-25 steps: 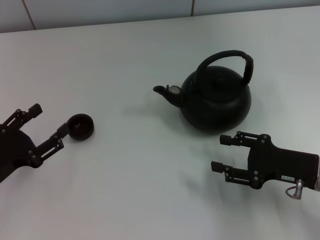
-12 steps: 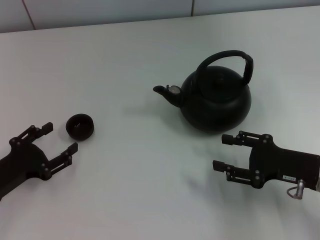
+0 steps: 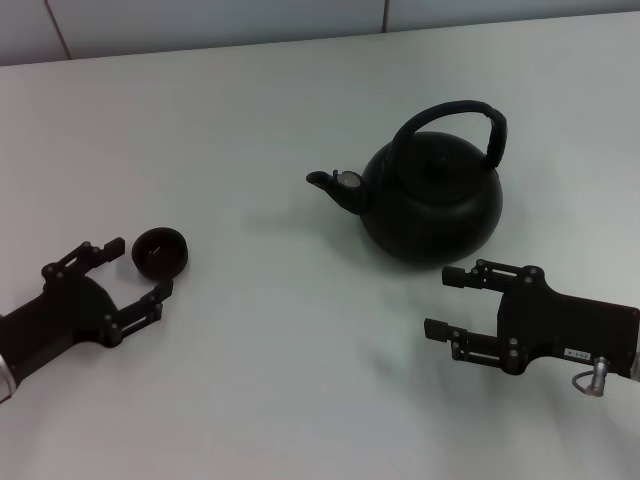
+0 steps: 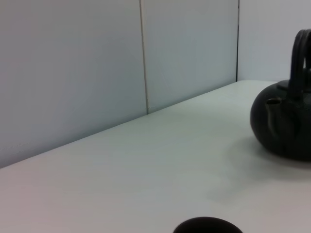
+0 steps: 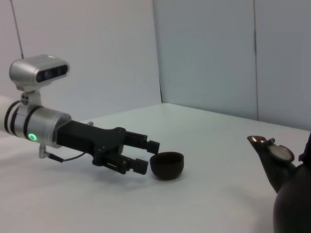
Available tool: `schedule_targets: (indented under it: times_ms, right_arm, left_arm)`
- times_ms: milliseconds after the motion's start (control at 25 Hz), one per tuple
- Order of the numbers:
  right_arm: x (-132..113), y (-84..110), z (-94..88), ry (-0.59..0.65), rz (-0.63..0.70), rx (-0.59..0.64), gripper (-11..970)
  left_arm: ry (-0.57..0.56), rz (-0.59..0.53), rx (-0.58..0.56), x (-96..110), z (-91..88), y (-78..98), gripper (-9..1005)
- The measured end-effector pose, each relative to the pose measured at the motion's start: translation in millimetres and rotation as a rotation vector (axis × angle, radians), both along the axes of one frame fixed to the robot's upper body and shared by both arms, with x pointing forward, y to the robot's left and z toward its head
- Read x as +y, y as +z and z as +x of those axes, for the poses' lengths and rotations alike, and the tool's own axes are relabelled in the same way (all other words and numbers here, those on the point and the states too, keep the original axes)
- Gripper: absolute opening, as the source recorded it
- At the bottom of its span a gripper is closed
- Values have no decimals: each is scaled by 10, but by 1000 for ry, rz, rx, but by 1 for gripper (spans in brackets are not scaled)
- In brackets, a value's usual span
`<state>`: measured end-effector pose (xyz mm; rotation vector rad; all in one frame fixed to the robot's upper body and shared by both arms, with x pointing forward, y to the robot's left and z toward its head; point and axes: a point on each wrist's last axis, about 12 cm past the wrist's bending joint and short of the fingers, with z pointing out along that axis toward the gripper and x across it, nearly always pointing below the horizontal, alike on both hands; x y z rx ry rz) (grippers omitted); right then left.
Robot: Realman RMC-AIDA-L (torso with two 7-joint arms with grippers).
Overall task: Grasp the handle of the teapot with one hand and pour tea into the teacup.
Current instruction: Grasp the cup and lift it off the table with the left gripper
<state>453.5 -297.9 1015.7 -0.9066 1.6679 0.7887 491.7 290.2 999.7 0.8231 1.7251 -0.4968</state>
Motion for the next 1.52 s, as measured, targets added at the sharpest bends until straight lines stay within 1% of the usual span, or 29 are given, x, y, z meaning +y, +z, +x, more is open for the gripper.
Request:
schedule_targets:
  times_ms: [120,240,560,1040,1400,1520]
  right_arm:
    - [1,1,1,0,0,0,675]
    - [1,1,2,1,0,-1,675]
    - [0,4,4,-1,2,-2,675]
    - [3,16,17,-4,9,-8,675]
    - [9,25,16,1,15,-11,674]
    - [7,23,12,0,15,-10,674]
  left_arm:
    - [2,7,3,-16,31,-2,799]
    - [3,25,8,-76,131,4,799]
    - [-1,41,9,-146,228,17,798]
    - [0,41,14,-164,235,11,798]
    - [-17,13,-1,-186,227,43,708]
    - [-54,-24,-15,-269,227,83,690]
